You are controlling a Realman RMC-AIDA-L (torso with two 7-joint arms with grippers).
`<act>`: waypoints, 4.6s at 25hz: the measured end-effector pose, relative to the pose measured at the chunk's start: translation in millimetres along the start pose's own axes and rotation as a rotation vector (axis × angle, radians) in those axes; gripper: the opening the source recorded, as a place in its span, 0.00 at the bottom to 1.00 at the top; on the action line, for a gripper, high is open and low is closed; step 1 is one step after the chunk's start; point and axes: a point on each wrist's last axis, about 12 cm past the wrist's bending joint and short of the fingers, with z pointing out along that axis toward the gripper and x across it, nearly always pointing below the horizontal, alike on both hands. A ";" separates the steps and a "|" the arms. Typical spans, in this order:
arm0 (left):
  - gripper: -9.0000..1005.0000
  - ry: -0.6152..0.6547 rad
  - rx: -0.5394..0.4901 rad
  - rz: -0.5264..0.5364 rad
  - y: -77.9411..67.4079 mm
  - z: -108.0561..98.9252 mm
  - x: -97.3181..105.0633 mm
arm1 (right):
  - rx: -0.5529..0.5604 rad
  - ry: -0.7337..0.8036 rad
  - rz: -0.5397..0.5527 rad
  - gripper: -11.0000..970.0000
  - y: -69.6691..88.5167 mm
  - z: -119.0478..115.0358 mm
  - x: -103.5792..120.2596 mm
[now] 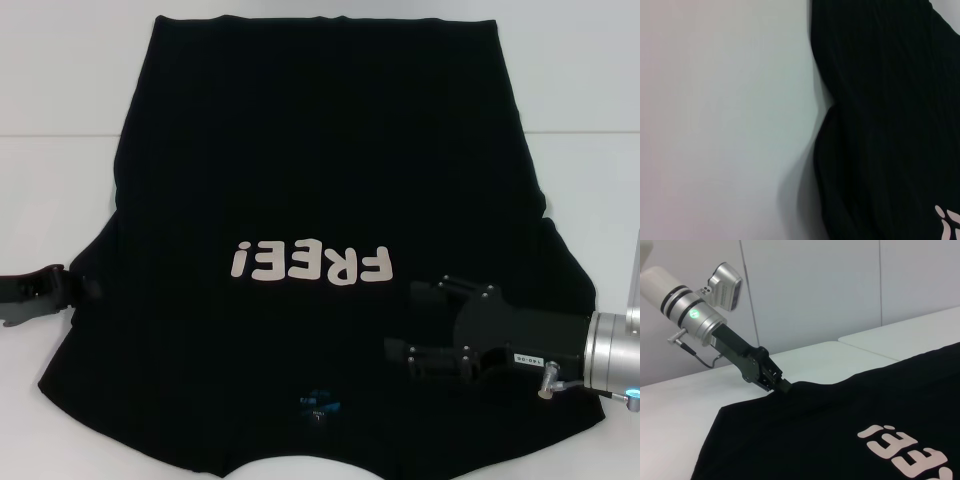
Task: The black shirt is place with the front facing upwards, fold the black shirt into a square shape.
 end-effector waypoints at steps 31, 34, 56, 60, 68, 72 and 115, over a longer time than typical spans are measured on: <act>0.04 -0.065 0.042 0.012 -4.4 -14.7 -12.4 | -0.002 -0.001 -0.002 0.94 -0.3 1.1 -1.2; 0.04 -0.071 0.044 0.009 -4.0 -16.1 -13.2 | -0.002 -0.002 -0.003 0.94 -0.5 1.3 -1.5; 0.05 -0.064 0.036 -0.018 -0.5 -9.2 -4.7 | -0.004 -0.003 -0.015 0.94 -2.2 3.6 -4.7; 0.07 -0.070 0.028 -0.026 1.3 -7.8 -3.9 | -0.005 -0.003 -0.015 0.94 -2.1 3.6 -4.8; 0.14 -0.082 0.018 -0.028 2.5 -7.2 -4.3 | -0.005 -0.003 -0.010 0.94 -1.1 2.8 -3.3; 0.18 -0.097 0.002 -0.040 4.7 -5.8 -3.5 | -0.010 -0.004 -0.004 0.94 0.2 3.5 -2.4; 0.01 -0.117 -0.010 -0.036 9.1 -6.1 -1.6 | -0.018 -0.009 -0.006 0.94 1.3 4.2 -3.0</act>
